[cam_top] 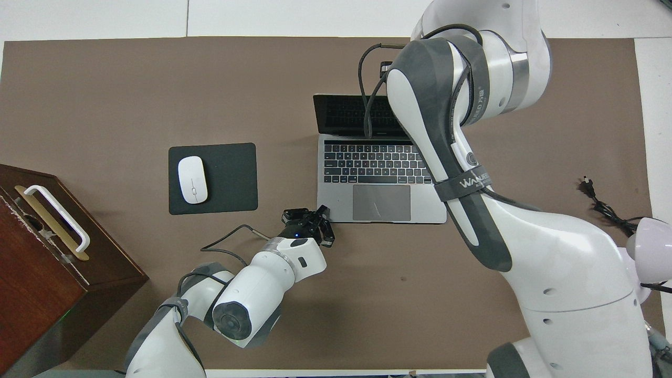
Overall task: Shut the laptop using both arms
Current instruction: 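Pull the laptop screen down toward the keyboard with the right gripper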
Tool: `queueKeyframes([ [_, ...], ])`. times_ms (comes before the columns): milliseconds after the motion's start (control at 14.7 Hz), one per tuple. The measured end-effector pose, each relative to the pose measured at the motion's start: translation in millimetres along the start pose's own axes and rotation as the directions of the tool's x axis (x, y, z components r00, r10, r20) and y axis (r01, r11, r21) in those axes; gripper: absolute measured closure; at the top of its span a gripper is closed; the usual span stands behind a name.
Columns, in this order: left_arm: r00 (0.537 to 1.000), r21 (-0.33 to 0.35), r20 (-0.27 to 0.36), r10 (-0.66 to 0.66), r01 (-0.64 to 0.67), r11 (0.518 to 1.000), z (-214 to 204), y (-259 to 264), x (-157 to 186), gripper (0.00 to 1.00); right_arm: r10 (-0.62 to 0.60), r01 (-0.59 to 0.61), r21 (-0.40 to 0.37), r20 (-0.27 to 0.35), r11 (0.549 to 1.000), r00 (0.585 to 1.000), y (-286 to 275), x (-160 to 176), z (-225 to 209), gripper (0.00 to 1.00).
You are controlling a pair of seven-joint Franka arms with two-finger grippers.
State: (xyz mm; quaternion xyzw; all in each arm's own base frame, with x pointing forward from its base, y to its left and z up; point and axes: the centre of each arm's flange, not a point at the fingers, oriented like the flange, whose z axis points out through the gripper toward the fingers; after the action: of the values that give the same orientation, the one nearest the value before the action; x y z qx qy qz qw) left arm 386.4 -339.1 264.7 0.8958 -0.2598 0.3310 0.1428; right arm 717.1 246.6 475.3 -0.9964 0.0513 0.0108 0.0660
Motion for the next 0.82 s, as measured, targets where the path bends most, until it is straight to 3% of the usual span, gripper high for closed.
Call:
queueKeyframes([
  [816, 1.0, 0.0, 0.0, 0.006, -0.006, 1.0, -0.1, 0.0, -0.2, 0.99, 0.077, -0.088, 0.041, 0.232, 0.995, 0.97, -7.1, -20.3, 33.9, 0.99],
])
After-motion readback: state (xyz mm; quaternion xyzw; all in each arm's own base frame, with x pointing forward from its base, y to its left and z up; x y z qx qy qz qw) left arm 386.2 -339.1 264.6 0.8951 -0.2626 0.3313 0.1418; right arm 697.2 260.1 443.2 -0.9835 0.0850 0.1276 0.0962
